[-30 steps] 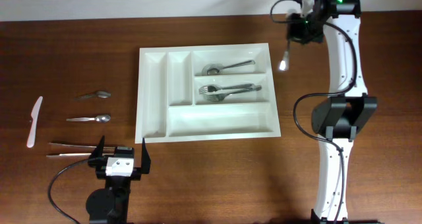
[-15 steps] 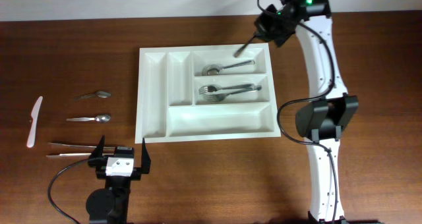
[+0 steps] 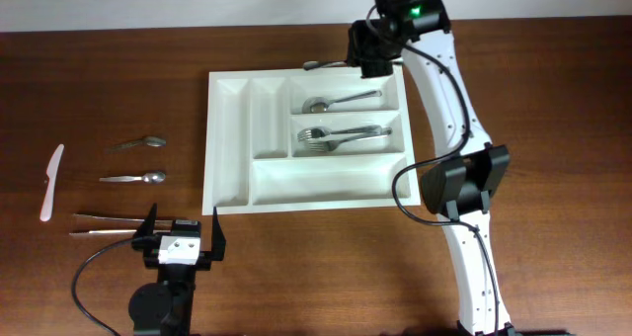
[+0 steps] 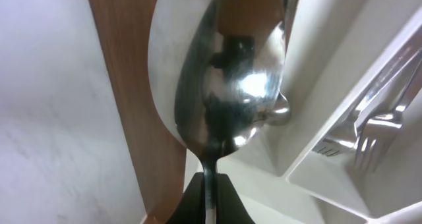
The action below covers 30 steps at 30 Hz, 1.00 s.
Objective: Pack container
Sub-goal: 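Carry the spoon with the right gripper over the tray's upper right compartment, then lower the spoon into the upper right compartment and open the right gripper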
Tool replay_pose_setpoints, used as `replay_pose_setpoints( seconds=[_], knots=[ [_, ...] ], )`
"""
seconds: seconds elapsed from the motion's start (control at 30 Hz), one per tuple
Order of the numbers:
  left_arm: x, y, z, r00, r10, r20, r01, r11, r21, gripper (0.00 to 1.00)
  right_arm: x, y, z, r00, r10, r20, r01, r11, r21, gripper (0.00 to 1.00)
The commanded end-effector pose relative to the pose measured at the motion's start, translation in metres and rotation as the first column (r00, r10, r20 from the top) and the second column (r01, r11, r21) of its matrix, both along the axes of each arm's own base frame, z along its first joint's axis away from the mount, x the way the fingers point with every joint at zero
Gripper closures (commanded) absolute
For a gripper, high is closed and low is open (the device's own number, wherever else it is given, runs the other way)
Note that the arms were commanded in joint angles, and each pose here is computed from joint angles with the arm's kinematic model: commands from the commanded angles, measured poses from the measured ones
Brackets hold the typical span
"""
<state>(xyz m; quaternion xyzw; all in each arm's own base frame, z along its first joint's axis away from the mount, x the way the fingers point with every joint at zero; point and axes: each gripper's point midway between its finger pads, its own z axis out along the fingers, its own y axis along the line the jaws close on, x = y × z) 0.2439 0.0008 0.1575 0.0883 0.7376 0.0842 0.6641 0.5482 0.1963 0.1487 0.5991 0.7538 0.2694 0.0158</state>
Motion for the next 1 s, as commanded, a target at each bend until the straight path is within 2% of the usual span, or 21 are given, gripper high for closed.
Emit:
replay_pose_setpoints(
  seconds=[0.0,0.33,0.73,0.97],
  knots=[
    [0.000,0.001,-0.001,1.000,0.006,0.001,-0.006,1.000,0.012,0.01,0.003,-0.001,0.005,0.995,-0.096,0.015,0.097,0.994,-0.042,0.96],
    [0.000,0.001,-0.001,1.000,0.006,0.001,-0.006,1.000,0.012,0.01,0.005,-0.020,-0.003,0.983,-0.181,0.035,0.184,0.971,-0.156,0.96],
    [0.000,0.001,-0.001,1.000,0.006,0.001,-0.006,1.000,0.012,0.01,0.004,-0.021,-0.005,0.971,-0.238,0.012,0.237,0.961,-0.144,0.95],
    [0.000,0.001,-0.001,1.000,0.006,0.001,-0.006,1.000,0.012,0.01,-0.007,-0.024,-0.032,0.968,-0.245,-0.063,0.230,0.955,-0.187,0.96]
  ],
)
